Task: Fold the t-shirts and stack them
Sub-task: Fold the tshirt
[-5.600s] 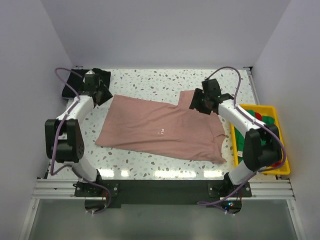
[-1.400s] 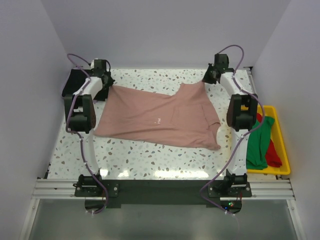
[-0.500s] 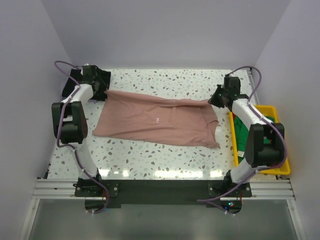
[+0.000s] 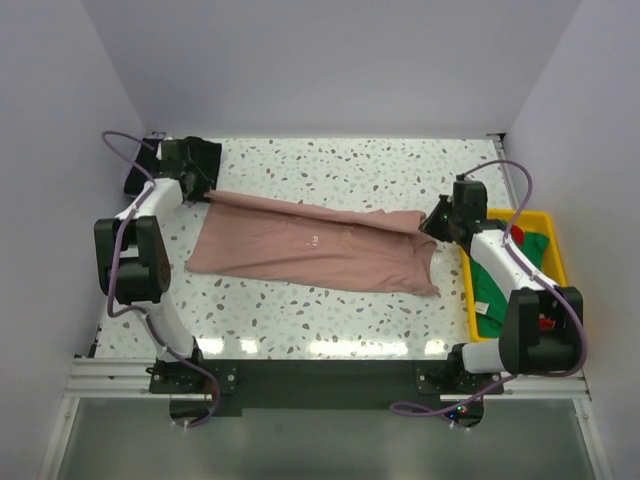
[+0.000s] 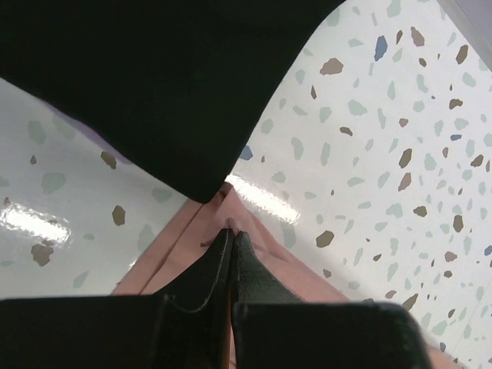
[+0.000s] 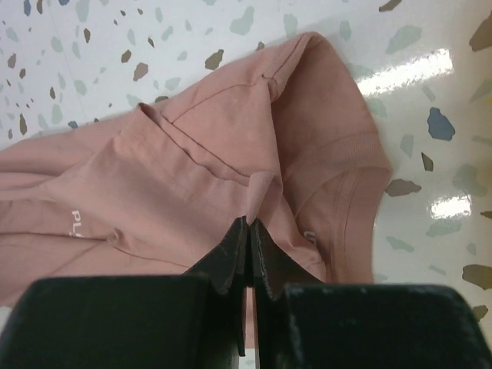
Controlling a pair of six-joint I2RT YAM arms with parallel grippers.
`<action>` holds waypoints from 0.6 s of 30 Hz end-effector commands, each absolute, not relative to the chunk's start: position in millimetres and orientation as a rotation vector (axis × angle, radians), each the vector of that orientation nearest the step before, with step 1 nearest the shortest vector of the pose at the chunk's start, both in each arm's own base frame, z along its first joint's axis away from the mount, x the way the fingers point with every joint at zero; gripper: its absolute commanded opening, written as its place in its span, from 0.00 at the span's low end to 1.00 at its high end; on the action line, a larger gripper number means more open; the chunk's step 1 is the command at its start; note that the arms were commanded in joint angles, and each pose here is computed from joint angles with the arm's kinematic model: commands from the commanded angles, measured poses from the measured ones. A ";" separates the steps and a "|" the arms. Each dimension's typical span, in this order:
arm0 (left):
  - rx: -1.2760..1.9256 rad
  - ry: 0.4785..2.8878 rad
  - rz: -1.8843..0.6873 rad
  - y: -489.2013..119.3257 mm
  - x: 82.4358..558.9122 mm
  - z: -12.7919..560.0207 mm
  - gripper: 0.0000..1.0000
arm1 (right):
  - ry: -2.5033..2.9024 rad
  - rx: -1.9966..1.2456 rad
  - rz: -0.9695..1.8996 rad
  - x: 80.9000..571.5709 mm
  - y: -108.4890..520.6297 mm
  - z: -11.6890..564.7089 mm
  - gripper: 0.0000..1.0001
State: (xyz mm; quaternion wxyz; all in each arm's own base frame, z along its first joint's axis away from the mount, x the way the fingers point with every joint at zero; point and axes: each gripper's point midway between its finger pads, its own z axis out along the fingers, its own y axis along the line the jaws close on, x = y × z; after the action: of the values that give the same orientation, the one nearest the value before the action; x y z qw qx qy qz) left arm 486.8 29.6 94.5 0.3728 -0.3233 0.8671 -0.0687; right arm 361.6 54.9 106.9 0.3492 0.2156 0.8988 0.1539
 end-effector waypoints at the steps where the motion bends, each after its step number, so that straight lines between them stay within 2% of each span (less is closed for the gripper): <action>1: -0.871 2.155 -0.134 46.8 480.0 113.6 0.00 | 2.285 0.554 0.413 358.6 56.3 113.4 0.00; 6: -0.905 2.188 -0.115 48.2 463.3 94.5 0.00 | 2.323 0.570 0.410 348.0 57.1 93.4 0.00; 10: -0.940 2.201 -0.152 47.8 453.6 79.5 0.00 | 2.359 0.582 0.420 342.7 59.4 78.4 0.04; 12: -0.951 2.213 -0.182 45.1 451.4 71.8 0.06 | 2.376 0.578 0.437 339.5 62.6 72.5 0.11; 13: -0.954 2.213 -0.192 45.5 451.3 70.8 0.06 | 2.377 0.570 0.445 338.9 63.8 72.4 0.13; 14: -0.949 2.215 -0.202 43.7 449.9 69.9 0.08 | 2.379 0.571 0.449 337.1 64.3 71.4 0.22; 16: -0.939 2.201 -0.214 43.9 450.3 74.1 0.24 | 2.371 0.549 0.466 336.5 66.6 76.0 0.34; 17: -0.931 2.183 -0.219 43.8 449.9 80.9 0.30 | 2.368 0.543 0.472 335.8 67.3 78.8 0.45; 18: -0.926 2.175 -0.220 43.9 449.9 84.1 0.40 | 2.366 0.538 0.473 335.7 67.4 81.4 0.49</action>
State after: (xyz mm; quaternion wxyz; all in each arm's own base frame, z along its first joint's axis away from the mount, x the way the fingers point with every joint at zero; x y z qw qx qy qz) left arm 434.2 41.4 42.5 0.3118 -0.3654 0.8751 -0.0596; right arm 327.3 61.5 65.4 0.3014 0.2208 0.9138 0.1594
